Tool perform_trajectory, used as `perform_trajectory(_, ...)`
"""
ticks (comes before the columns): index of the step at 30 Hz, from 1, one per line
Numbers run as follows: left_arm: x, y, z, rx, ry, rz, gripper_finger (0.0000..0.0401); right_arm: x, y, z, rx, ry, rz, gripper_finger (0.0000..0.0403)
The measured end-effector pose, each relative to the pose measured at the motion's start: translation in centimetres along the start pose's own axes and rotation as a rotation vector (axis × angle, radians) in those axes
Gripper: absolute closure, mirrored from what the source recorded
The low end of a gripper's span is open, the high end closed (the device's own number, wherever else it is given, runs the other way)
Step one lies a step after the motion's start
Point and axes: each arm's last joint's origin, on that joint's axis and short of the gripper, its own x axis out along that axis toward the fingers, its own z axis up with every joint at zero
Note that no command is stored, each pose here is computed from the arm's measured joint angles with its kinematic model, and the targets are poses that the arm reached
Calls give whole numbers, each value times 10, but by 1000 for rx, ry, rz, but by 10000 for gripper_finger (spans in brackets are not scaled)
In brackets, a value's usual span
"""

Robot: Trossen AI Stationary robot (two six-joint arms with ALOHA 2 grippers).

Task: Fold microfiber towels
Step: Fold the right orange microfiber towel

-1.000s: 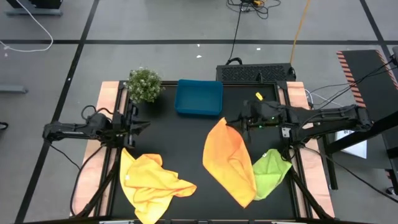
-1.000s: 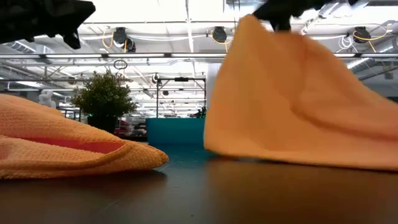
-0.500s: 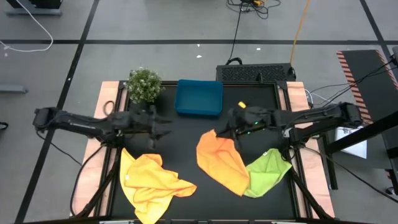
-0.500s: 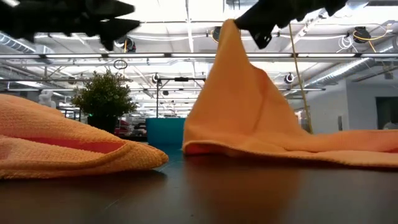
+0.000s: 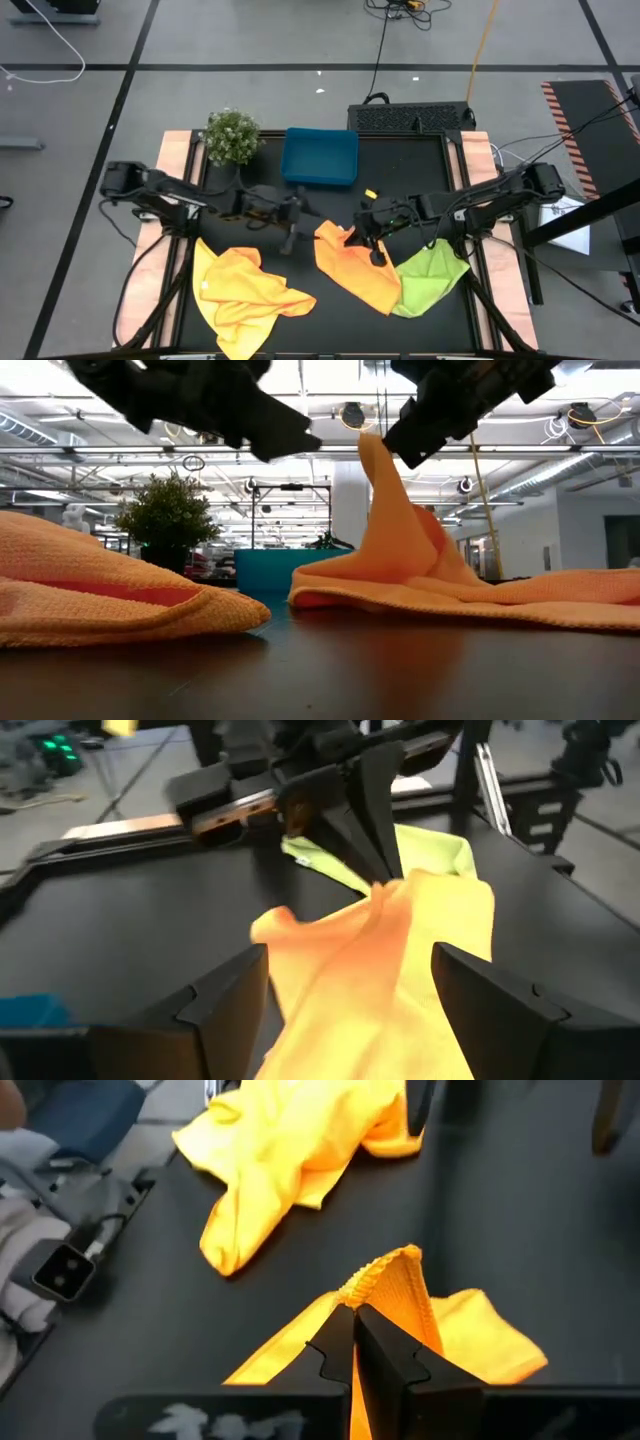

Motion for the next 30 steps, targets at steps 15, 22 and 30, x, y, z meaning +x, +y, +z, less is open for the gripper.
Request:
perform_trajectory(15, 67, 2, -1, 81, 30, -170, 116, 6, 4, -2, -30, 8, -28, 403)
perform_trajectory(22, 67, 1, -3, 99, 53, -178, 126, 6, 4, -3, -28, 18, -30, 403)
perform_trajectory(30, 66, 0, -2, 125, 49, -179, 229, 6, 3, -4, -28, 19, -77, 403)
